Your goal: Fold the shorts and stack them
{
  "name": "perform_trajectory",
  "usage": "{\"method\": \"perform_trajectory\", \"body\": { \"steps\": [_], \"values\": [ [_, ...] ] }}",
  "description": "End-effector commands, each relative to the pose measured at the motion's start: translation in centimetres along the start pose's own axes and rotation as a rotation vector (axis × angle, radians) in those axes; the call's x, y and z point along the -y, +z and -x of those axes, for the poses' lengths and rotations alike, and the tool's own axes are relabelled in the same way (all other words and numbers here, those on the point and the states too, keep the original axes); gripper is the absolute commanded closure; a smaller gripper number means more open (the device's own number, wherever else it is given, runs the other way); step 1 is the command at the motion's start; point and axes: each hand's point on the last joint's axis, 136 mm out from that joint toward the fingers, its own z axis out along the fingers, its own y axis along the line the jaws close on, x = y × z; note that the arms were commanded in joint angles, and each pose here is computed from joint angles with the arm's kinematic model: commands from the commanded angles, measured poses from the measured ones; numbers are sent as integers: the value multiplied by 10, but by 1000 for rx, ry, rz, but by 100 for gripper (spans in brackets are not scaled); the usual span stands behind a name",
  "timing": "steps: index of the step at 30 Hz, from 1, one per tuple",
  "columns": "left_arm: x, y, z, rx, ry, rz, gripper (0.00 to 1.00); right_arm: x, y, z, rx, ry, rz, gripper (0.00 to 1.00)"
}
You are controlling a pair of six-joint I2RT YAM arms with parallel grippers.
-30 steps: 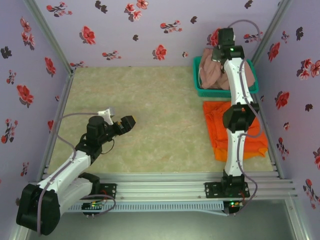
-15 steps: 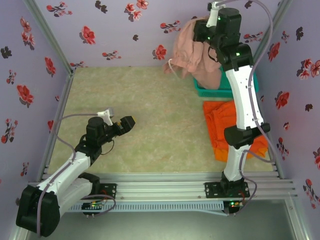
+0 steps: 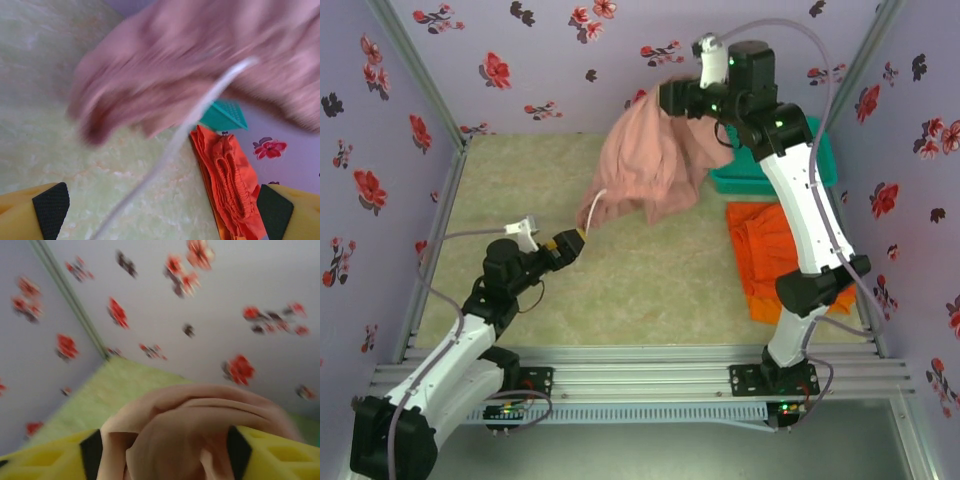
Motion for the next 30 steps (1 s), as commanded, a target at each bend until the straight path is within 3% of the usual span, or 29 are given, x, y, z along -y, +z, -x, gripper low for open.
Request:
{"method": "perform_trajectory", "body": {
  "steps": [1,6,13,16,20,25,30],
  "values": [
    [-6,-6,9,58,-10,28,0,38,-14,-28,-37,-40,-212,20],
    [-19,-8,7,36,-12,121,1,39,-25,-93,-103,60,-246,12],
    [-48,4,-5,-52,-91,222,1,16,-2,-252,-327,295,-311,11],
    [-58,14,-8,-113,-142,230,1,2,9,-300,-315,481,-294,13],
    [-64,36,-12,-190,-199,163,9,-20,26,-331,-263,601,-239,18],
    [-81,60,-26,-299,-212,179,23,-38,42,-360,-332,542,-250,20],
    [-104,69,-37,-321,-206,229,34,-52,49,-384,-386,485,-247,21]
  ]
}}
